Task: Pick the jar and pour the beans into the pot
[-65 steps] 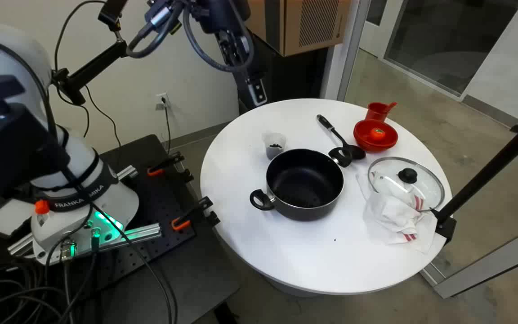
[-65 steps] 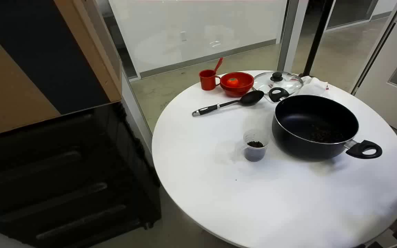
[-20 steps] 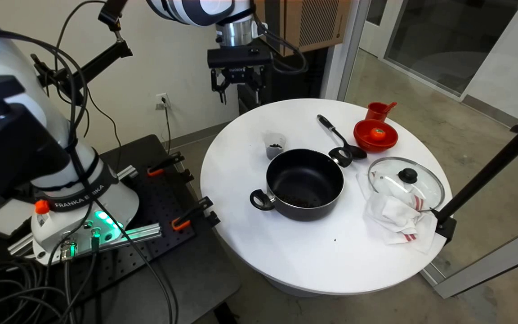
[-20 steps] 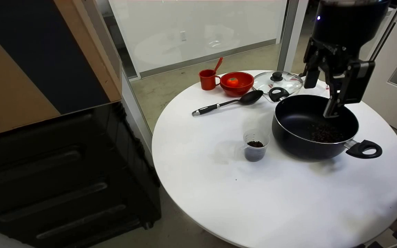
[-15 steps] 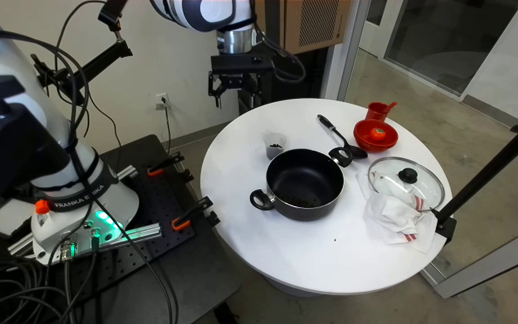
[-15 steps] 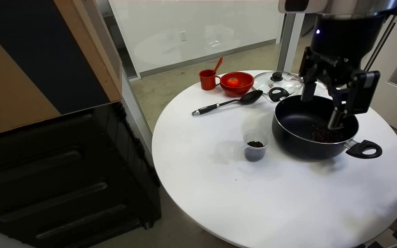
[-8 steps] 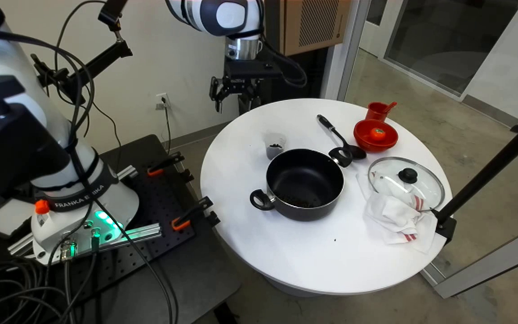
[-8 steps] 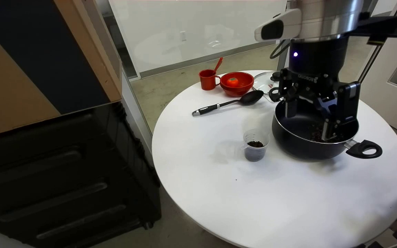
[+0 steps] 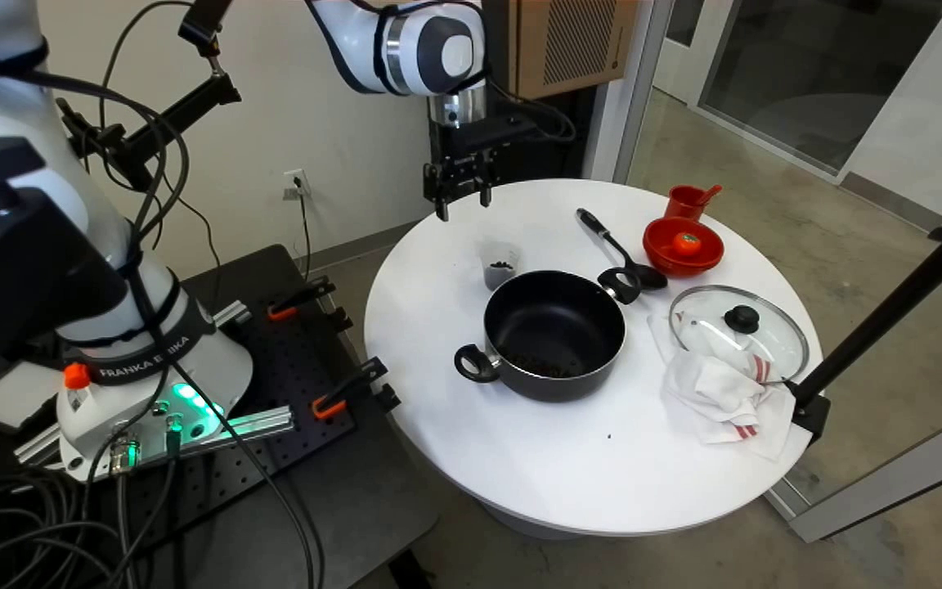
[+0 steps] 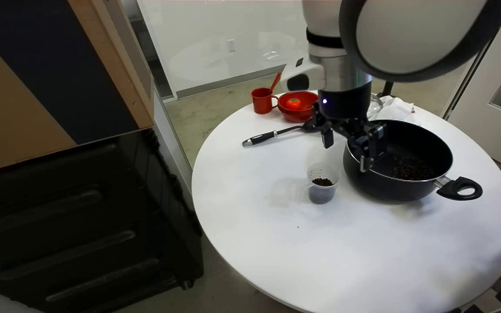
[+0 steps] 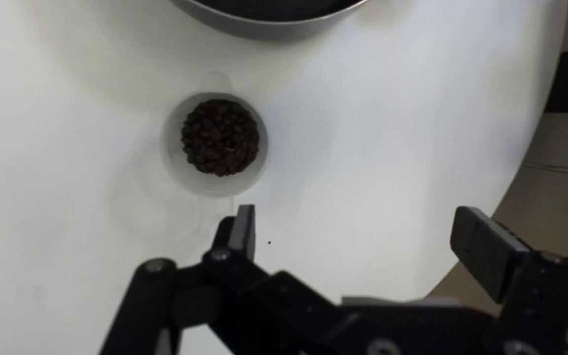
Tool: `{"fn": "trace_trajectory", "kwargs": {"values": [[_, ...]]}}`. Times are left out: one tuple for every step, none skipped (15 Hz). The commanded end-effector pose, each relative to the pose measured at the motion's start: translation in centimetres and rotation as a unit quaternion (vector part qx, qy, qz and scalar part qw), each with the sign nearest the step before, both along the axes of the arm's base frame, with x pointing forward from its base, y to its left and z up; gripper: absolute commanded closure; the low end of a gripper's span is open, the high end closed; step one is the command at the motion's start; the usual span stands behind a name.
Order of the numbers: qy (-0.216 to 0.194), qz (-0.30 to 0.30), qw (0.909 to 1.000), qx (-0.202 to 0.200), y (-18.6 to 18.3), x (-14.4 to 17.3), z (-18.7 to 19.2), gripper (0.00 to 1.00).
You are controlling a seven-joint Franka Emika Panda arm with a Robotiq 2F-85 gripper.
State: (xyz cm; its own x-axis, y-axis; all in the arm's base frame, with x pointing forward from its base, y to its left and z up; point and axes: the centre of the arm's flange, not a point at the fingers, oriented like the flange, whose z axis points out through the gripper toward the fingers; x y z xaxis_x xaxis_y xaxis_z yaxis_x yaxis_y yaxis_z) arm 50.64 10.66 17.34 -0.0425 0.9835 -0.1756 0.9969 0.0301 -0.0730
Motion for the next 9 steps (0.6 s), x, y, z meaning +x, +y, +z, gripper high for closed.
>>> {"fn": "trace_trajectory", "kwargs": {"values": [[-0.039,0.017,0.9989,-0.018,3.4,1.7,-3.2,0.00],[-0.042,0.020,0.9987,-0.018,4.3,1.9,-3.9,0.00],[-0.043,0.023,0.9987,-0.018,5.0,2.1,-4.5,0.00],[-0.044,0.026,0.9985,-0.020,5.7,2.3,-5.1,0.00],[-0.046,0.027,0.9983,-0.025,6.2,2.7,-5.5,0.00],[-0.048,0.028,0.9981,-0.027,6.6,3.0,-5.7,0.00],[-0.053,0.025,0.9979,-0.027,6.8,3.7,-5.8,0.00],[-0.056,0.024,0.9977,-0.028,6.9,4.2,-5.8,0.00],[-0.059,0.023,0.9976,-0.028,6.7,4.9,-5.8,0.00]]}}
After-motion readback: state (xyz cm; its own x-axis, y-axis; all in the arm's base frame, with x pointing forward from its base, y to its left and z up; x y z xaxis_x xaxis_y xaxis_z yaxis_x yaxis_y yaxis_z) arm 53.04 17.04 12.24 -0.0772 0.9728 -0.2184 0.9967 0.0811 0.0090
